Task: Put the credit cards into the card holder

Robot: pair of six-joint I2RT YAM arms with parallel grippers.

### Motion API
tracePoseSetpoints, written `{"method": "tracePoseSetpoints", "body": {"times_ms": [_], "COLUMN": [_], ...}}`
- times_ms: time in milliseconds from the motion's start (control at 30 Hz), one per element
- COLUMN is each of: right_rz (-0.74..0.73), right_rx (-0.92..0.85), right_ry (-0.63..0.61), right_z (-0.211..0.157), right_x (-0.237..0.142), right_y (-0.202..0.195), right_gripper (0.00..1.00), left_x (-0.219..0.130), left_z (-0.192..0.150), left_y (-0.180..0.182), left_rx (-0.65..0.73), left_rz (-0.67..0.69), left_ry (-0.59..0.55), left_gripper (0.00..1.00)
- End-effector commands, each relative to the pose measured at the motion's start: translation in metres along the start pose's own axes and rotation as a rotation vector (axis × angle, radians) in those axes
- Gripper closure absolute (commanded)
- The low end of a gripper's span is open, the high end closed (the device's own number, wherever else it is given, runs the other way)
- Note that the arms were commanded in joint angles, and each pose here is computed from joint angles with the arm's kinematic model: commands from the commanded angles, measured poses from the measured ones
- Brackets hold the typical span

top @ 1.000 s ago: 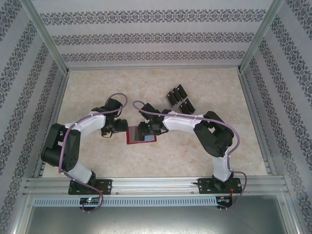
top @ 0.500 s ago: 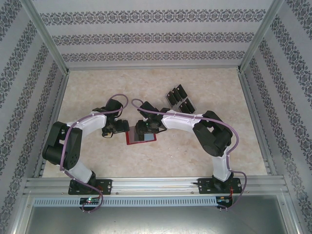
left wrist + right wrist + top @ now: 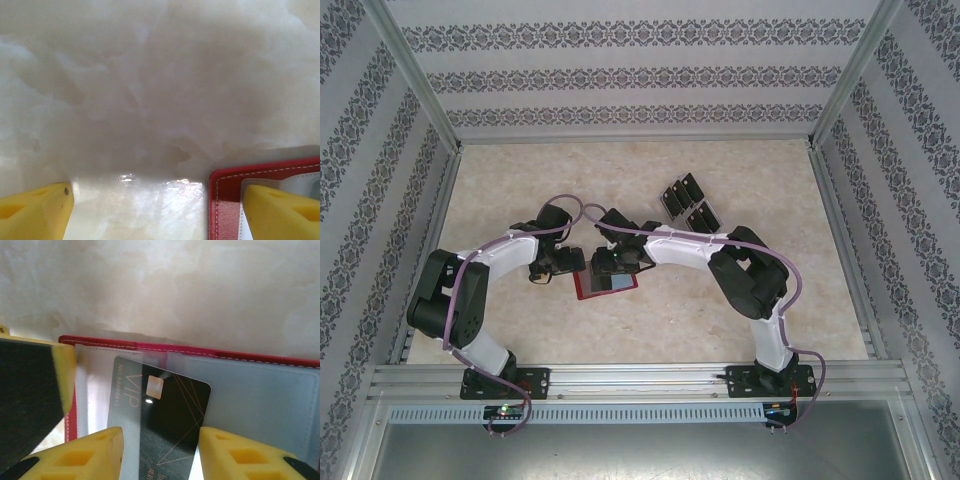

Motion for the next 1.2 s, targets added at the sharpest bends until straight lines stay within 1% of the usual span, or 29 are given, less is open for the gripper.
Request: {"method": "tracePoseSetpoints", "body": {"times_ms": [0, 333, 400, 533, 733, 1167], "right_rz": [0.012, 0.027, 0.011, -0.007, -0.025, -0.003], "right_rx": [-0.018, -0.031, -0.028, -0.016, 0.002, -0.010], "right_ry": [0.016, 0.017, 0.003, -0.017, -0.017, 0.005], "right_z": [-0.001, -0.001, -0.002, -0.006, -0.010, -0.006], "right_x": [0.002, 0.001, -0.004, -0.014, -0.015, -0.004], "right_y": [0.010, 0.019, 0.015, 0.006, -0.005, 0.000], "right_gripper": [0.55, 0.55, 0.55, 0.55, 0.54, 0.54], "left_x": [0.006, 0.007, 0.003, -0.012, -0.025, -0.013], "left_z": [-0.001, -0.002, -0.001, 0.004, 0.012, 0.005], "left_y": [0.001, 0.000, 0.000, 0.003, 0.011, 0.018], "left_rx": [0.006, 0.005, -0.001, -0.020, -0.047, -0.038], "left_rz": [-0.010, -0.006, -0.003, 0.011, 0.020, 0.050], "left_ry": [0.016, 0.017, 0.006, -0.041, -0.076, -0.036], "left_gripper": [0.11, 0.11, 0.11, 0.07, 0.04, 0.03]}}
Point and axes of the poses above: each hand's point on the last joint's axis, 136 mm out from that joint toward the fingers, its own x axis out along the fingers, its own y axis along the line the jaws close on, z = x × y, the point moved 9 cm from there along -x, back along the fingers, and after that the axes turned 2 degrees about -x, right-handed, at the moved point
